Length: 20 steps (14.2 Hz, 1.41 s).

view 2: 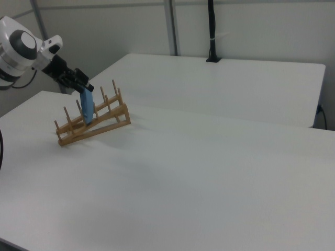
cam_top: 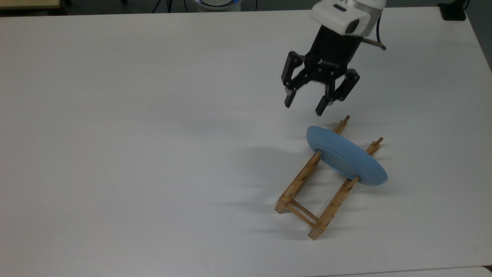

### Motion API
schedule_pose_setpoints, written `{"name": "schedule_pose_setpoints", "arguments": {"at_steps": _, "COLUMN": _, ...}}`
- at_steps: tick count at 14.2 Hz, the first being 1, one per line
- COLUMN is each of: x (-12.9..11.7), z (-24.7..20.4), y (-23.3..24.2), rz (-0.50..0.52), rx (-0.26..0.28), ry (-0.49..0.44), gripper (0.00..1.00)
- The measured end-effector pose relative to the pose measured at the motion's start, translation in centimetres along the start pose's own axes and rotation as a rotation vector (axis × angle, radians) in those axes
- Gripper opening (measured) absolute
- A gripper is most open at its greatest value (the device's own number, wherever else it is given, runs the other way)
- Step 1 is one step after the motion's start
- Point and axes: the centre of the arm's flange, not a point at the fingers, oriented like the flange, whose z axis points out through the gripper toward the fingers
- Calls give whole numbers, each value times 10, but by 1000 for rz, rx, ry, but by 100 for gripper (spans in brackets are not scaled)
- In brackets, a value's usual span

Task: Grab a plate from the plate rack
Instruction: 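Lower the open gripper onto the blue plate's rim and close it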

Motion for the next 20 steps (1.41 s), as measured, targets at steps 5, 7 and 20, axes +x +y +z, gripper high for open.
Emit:
{"name": "schedule_pose_setpoints", "arguments": {"at_steps": 5, "x": -2, "z": 26, "y": -23, "rz": 4, "rx": -29, "ry": 56, "gripper": 63}}
{"name": "schedule_pose_setpoints", "arguments": {"at_steps": 7, "x": -1, "z": 25, "y": -28, "rz": 7, "rx": -26, "ry": 62, "gripper": 63}}
{"name": "schedule_pose_setpoints", "arguments": {"at_steps": 20, "x": -8, "z": 11, "y": -52, "rz": -53, "rx": -43, "ry": 32, "gripper": 63}}
